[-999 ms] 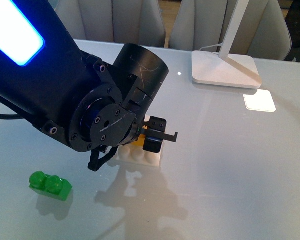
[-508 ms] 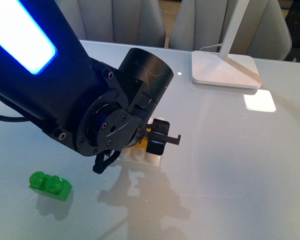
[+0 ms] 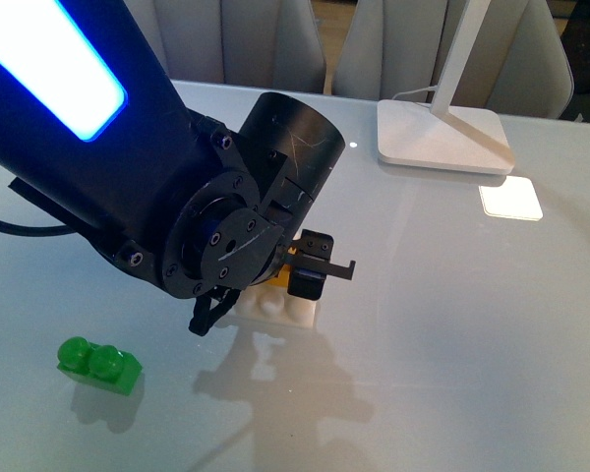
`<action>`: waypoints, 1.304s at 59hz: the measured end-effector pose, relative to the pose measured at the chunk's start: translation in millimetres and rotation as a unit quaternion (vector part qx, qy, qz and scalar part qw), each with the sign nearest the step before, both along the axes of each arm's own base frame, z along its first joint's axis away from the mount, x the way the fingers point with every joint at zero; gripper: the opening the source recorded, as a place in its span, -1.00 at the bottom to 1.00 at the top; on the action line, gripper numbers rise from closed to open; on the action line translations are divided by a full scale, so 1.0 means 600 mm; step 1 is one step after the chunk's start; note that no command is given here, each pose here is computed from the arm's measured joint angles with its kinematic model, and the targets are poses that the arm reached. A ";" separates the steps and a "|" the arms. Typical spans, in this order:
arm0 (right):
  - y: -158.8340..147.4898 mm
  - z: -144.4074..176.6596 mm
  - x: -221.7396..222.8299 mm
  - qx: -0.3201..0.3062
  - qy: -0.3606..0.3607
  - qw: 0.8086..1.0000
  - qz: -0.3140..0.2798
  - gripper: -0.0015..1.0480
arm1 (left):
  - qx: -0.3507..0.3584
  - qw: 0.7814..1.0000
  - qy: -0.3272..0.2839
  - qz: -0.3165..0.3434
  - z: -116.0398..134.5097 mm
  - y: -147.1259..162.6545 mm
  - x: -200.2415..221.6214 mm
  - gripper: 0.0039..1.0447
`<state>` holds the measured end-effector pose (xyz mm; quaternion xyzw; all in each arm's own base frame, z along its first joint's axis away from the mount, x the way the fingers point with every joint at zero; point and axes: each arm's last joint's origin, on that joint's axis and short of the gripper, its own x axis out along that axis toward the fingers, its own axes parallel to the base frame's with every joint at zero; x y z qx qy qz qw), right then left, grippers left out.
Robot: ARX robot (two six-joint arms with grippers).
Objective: Insert yellow block into base center
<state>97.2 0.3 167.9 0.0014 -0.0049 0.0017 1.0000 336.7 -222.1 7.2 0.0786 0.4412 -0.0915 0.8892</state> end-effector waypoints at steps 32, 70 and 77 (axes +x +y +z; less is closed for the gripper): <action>0.000 0.000 0.000 0.000 0.000 1.000 0.000 0.83 | 0.020 1.000 0.012 0.016 -0.019 0.002 0.002 0.19; 0.000 0.000 0.000 0.000 0.000 1.000 0.000 0.83 | 0.032 0.998 0.014 0.048 -0.038 -0.006 0.001 0.19; 0.000 0.000 0.000 0.000 0.000 1.000 0.000 0.83 | 0.031 0.998 0.014 0.051 -0.040 -0.007 0.001 0.19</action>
